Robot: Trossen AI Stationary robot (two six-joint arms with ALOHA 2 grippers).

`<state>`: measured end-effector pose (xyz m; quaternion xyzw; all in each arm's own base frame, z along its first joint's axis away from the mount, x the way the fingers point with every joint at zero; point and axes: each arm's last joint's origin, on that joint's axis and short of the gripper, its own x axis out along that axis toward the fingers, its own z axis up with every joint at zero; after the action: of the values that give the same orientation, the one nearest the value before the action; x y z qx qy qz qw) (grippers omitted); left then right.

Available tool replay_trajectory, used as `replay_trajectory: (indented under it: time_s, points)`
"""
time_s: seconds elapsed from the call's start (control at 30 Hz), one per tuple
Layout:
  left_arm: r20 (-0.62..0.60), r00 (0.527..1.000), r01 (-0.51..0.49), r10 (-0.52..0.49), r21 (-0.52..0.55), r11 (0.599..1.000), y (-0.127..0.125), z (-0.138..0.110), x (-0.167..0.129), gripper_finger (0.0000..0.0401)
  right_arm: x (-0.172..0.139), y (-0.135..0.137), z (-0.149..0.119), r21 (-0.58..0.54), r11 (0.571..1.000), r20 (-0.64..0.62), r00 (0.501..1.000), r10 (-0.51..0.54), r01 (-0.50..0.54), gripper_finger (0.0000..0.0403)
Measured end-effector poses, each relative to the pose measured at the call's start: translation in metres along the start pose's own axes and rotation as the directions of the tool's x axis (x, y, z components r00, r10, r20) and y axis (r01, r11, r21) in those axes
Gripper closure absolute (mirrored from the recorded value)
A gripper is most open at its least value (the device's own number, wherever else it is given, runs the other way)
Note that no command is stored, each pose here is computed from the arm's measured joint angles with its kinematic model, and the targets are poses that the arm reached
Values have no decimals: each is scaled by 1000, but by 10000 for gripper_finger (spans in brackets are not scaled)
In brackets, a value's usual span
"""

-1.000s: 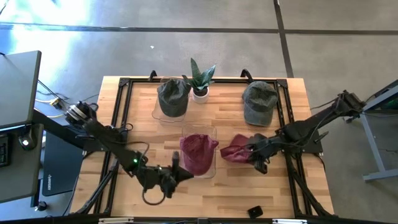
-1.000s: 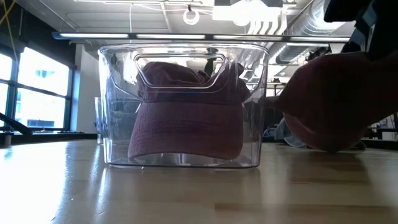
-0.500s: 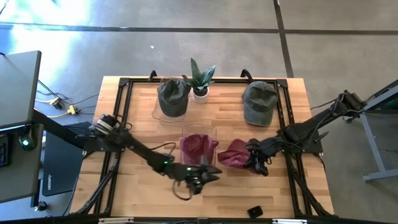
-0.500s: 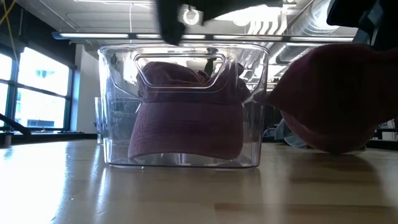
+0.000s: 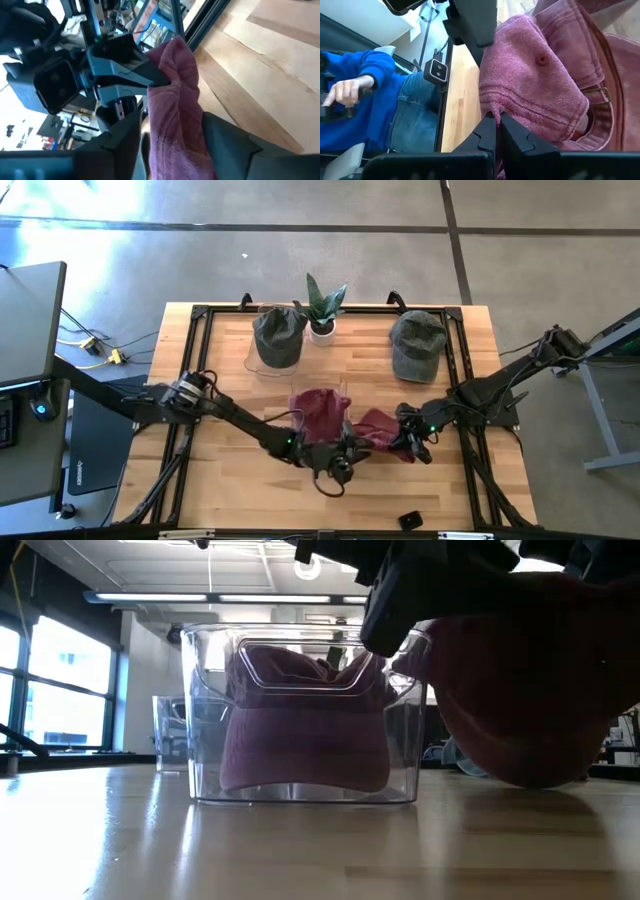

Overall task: Pick & Place hat
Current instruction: Put the red cap into the bottom transparent bin

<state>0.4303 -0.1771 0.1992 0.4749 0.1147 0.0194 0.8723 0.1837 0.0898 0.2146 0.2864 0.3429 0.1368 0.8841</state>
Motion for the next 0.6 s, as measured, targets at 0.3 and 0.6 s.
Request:
replay_trajectory:
  time_s: [0.3, 0.6]
  points:
    - [-18, 998, 59, -60, -41, 997, -2, -7, 3, 349, 0, 1, 2, -53, 999, 28, 1000, 7, -5, 380]
    - [120, 957, 283, -263, -199, 938, -10, -5, 1, 394, -4, 0, 5, -75, 997, 66, 998, -11, 16, 296]
